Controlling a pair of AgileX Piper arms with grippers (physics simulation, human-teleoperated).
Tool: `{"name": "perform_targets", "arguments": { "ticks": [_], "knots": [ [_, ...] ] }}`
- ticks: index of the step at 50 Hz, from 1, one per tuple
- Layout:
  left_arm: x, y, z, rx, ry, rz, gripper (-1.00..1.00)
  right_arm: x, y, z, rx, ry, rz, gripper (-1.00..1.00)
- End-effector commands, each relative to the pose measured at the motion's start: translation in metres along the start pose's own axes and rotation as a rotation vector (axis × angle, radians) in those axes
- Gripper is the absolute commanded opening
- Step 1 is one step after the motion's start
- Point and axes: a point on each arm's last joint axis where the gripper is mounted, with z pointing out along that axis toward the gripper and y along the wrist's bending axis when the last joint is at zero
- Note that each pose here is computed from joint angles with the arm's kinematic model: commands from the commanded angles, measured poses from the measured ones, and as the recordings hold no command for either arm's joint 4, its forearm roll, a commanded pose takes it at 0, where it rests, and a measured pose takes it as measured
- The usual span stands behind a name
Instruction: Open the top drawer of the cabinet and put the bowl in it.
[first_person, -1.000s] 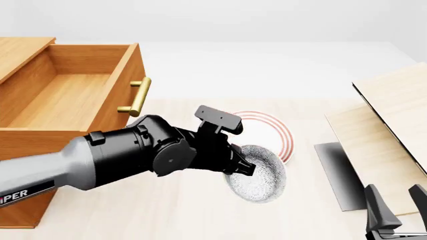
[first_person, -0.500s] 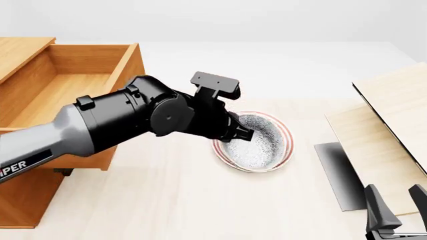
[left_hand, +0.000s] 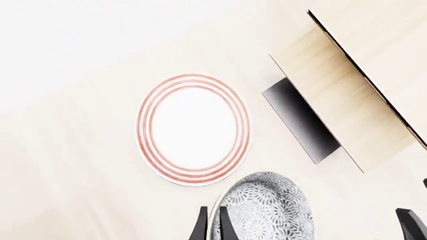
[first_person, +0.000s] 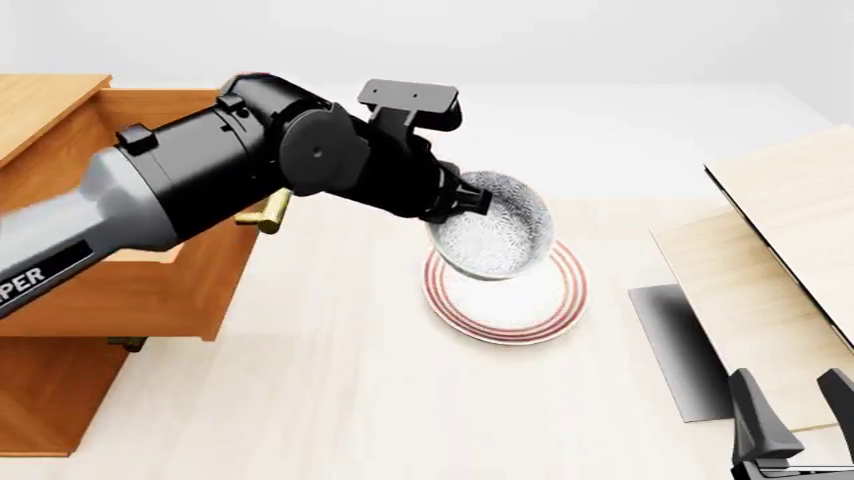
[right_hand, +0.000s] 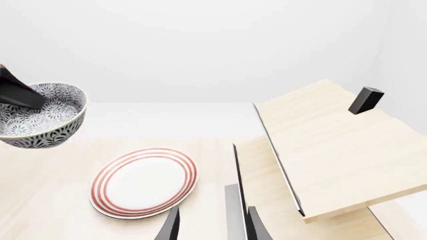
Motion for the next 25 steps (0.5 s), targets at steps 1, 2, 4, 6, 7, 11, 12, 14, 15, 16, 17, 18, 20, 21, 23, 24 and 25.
{"name": "perform_targets", "arguments": {
  "ticks": [1,2,4,6,7,11,12,14,15,16,17,18,20,21,23,24,25],
  "knots": [
    [-0.021,0.009,-0.011,-0.019,-0.026,-0.002,-1.00,0.000,0.000,0.000,0.000,-0.001,0.000,1.00],
    [-0.022,0.010,-0.012,-0.020,-0.029,-0.003,-1.00,0.000,0.000,0.000,-0.001,-0.001,0.000,1.00],
    [-0.025,0.011,-0.013,-0.022,-0.034,-0.006,-1.00,0.000,0.000,0.000,0.000,-0.001,0.000,1.00],
    [-0.027,0.012,-0.015,-0.026,-0.041,-0.014,-1.00,0.000,0.000,0.000,0.000,-0.001,0.000,1.00],
    [-0.031,0.015,-0.017,-0.031,-0.047,-0.016,-1.00,0.000,0.000,0.000,0.000,0.000,0.000,1.00],
    [-0.037,0.017,-0.022,-0.036,-0.060,-0.018,-1.00,0.000,0.000,0.000,0.000,-0.001,0.000,1.00],
    [-0.037,0.017,-0.022,-0.036,-0.060,-0.018,-1.00,0.000,0.000,0.000,0.000,-0.001,0.000,1.00],
    [-0.042,0.020,-0.025,-0.043,-0.067,-0.018,-1.00,0.000,0.000,0.000,0.000,0.000,0.000,1.00],
    [-0.045,0.021,-0.026,-0.045,-0.069,-0.017,-1.00,0.000,0.000,0.000,-0.001,-0.001,0.000,1.00],
    [-0.046,0.022,-0.028,-0.047,-0.074,-0.019,-1.00,0.000,0.000,0.000,0.000,0.000,0.000,1.00],
    [-0.048,0.023,-0.029,-0.049,-0.075,-0.021,-1.00,0.000,0.000,0.000,-0.001,-0.001,0.000,1.00],
    [-0.050,0.023,-0.030,-0.050,-0.077,-0.020,-1.00,0.000,0.000,0.000,0.000,-0.001,0.000,1.00],
    [-0.053,0.027,-0.031,-0.057,-0.081,-0.022,-1.00,0.000,0.000,0.000,0.000,-0.001,0.000,1.00],
    [-0.054,0.026,-0.033,-0.057,-0.085,-0.022,-1.00,0.000,0.000,0.000,0.000,-0.001,0.000,1.00],
    [-0.058,0.029,-0.035,-0.063,-0.094,-0.023,-1.00,0.000,0.000,0.000,-0.001,-0.001,0.000,1.00],
    [-0.059,0.030,-0.035,-0.064,-0.093,-0.024,-1.00,0.000,0.000,0.000,-0.001,-0.001,0.000,1.00],
    [-0.060,0.030,-0.036,-0.065,-0.096,-0.024,-1.00,0.000,0.000,0.000,0.000,-0.001,0.000,1.00]
  ]
}}
